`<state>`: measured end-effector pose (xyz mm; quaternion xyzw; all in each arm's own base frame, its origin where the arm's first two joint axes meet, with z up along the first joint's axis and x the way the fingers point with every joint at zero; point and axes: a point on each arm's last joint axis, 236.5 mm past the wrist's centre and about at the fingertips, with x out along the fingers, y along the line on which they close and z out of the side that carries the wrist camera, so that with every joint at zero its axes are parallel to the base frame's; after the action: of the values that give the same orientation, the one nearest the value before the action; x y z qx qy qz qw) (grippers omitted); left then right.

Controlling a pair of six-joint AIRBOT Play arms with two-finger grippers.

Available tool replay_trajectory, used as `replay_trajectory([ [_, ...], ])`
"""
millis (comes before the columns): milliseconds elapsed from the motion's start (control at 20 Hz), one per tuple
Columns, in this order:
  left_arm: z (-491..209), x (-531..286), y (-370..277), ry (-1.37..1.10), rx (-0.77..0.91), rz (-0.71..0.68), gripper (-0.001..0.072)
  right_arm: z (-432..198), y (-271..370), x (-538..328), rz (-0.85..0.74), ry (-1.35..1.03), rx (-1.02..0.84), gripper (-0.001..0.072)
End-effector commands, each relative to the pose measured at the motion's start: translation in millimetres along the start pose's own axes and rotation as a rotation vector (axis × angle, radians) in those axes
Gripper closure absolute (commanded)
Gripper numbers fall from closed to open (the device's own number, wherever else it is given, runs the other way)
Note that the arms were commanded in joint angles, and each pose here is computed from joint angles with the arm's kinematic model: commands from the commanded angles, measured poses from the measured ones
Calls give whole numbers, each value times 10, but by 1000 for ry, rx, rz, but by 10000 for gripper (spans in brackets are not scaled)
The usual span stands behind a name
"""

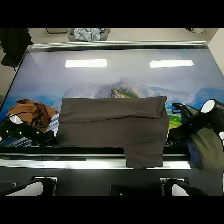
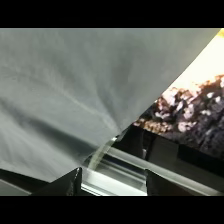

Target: Fold the shirts.

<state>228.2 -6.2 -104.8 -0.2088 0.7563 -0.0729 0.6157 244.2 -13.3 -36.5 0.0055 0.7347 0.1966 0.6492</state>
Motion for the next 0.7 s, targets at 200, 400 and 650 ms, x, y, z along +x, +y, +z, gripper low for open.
replay_trajectory([
  [200, 30, 56, 20, -21, -3, 4, 679, -430, 234, 441, 36, 3, 8, 141],
  [400, 27, 49, 16, -22, -2, 4, 678, -681, 417, 833, 107, 30, 17, 144],
  [650, 29, 48, -4, -23, -4, -4, 678, -356, 461, 873, 130, -115, 65, 227],
])
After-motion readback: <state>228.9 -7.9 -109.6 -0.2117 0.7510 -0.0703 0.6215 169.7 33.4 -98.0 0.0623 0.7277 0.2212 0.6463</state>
